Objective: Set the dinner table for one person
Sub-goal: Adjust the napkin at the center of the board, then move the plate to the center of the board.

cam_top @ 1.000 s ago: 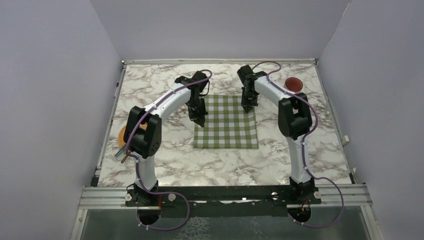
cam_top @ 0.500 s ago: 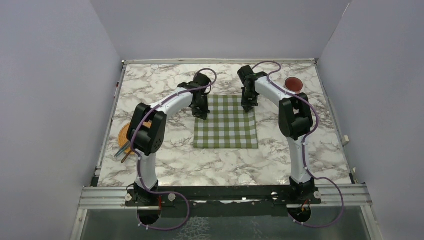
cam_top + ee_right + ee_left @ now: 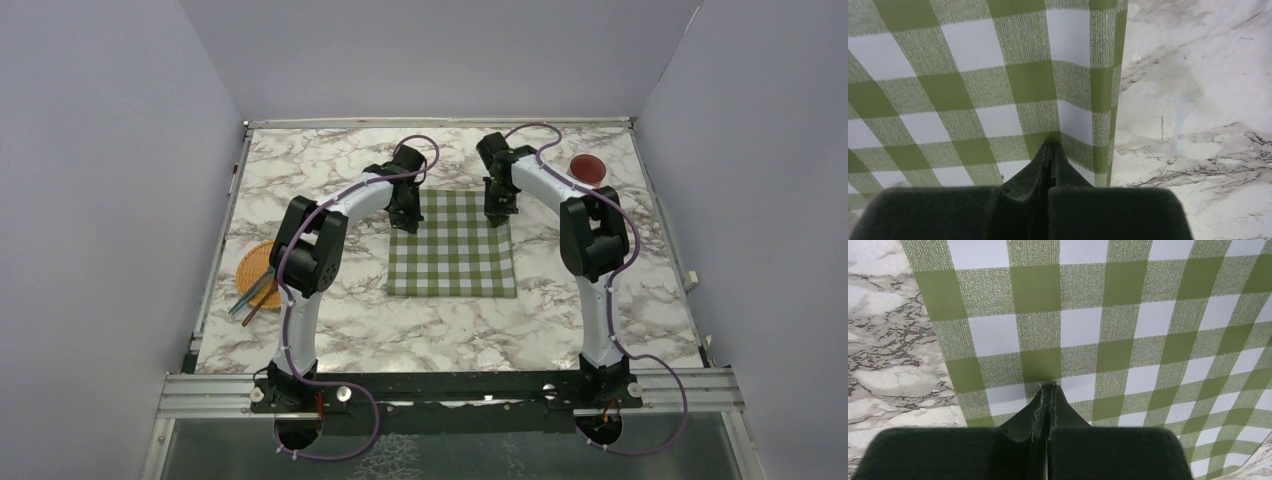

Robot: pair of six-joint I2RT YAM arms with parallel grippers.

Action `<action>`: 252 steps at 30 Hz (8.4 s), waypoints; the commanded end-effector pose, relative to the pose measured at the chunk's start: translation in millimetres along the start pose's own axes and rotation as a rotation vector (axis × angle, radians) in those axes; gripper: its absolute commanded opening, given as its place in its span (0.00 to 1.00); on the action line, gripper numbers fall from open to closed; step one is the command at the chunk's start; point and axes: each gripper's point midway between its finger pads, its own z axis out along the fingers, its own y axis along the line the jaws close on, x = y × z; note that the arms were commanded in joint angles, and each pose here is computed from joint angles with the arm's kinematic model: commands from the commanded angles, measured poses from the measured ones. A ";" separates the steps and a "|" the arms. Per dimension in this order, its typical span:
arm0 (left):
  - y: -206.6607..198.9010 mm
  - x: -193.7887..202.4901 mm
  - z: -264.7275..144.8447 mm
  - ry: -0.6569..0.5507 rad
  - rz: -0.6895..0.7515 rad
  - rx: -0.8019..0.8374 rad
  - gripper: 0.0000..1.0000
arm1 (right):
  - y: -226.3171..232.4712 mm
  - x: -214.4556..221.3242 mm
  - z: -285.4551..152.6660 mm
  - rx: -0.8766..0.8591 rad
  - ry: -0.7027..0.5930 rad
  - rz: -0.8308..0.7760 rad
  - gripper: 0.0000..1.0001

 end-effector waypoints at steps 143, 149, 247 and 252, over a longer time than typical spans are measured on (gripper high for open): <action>41.1 -72.0 -176.4 -0.394 0.006 -0.265 0.10 | 90.7 20.3 -130.1 -0.653 0.083 -0.187 0.40; 85.0 -77.7 -211.5 -0.458 0.025 -0.382 0.49 | 135.0 25.0 -155.5 -0.768 0.073 -0.263 0.59; 386.8 72.7 -194.9 -0.112 -0.786 -0.709 0.89 | 314.2 143.6 -175.8 -1.104 0.220 -0.589 0.82; 402.3 80.9 -203.9 -0.099 -0.765 -0.826 0.73 | 309.7 144.7 -177.4 -1.087 0.221 -0.594 0.76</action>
